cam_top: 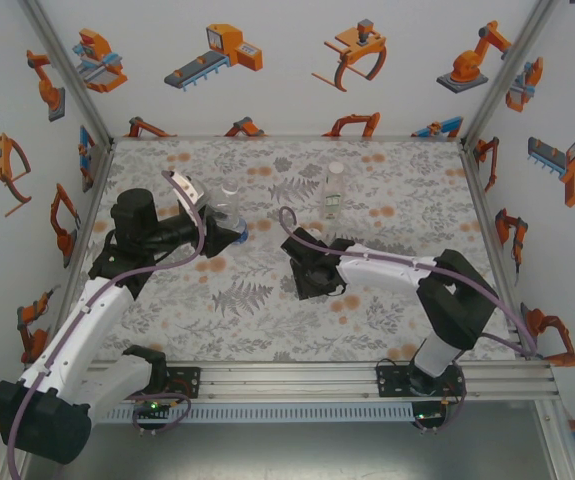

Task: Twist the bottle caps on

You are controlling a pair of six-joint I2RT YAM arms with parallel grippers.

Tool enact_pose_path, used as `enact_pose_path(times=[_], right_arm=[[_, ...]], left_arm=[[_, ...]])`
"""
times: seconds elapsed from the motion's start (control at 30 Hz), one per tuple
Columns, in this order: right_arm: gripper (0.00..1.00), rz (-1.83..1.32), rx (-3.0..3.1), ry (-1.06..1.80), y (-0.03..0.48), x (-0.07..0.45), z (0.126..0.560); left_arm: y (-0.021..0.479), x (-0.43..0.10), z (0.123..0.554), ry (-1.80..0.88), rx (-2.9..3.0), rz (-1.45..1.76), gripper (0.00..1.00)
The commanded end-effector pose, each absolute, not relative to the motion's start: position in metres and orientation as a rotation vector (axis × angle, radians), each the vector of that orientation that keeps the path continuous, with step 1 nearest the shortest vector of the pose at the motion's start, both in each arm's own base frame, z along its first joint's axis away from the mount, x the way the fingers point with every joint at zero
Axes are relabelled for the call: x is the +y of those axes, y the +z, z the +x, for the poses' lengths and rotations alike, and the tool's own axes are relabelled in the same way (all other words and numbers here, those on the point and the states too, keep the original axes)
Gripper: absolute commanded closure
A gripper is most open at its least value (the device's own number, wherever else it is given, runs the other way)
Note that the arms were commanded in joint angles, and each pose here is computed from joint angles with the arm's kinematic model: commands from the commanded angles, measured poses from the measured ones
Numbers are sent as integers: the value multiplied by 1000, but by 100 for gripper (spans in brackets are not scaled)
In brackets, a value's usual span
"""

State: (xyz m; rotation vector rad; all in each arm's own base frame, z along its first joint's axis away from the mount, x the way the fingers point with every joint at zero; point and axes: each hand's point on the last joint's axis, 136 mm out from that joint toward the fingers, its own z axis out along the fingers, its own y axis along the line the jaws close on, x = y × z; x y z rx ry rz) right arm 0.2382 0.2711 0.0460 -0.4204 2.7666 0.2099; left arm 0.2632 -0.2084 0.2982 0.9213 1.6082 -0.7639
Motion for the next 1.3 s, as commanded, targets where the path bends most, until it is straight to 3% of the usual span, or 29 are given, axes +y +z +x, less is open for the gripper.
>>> enact_pose_path(times=[0.0,0.6,1.27], right_arm=[[57,-421,2775,209,43,274,236],[58,-421,2793,222,32,278,235],[59,-416,2725,276,67,285,243]], left_arm=[[308,-209,262,-767,1577,930,88],[309,-209,261,-765,1574,931,87],[309,-209,262,-767,1576,929,87]])
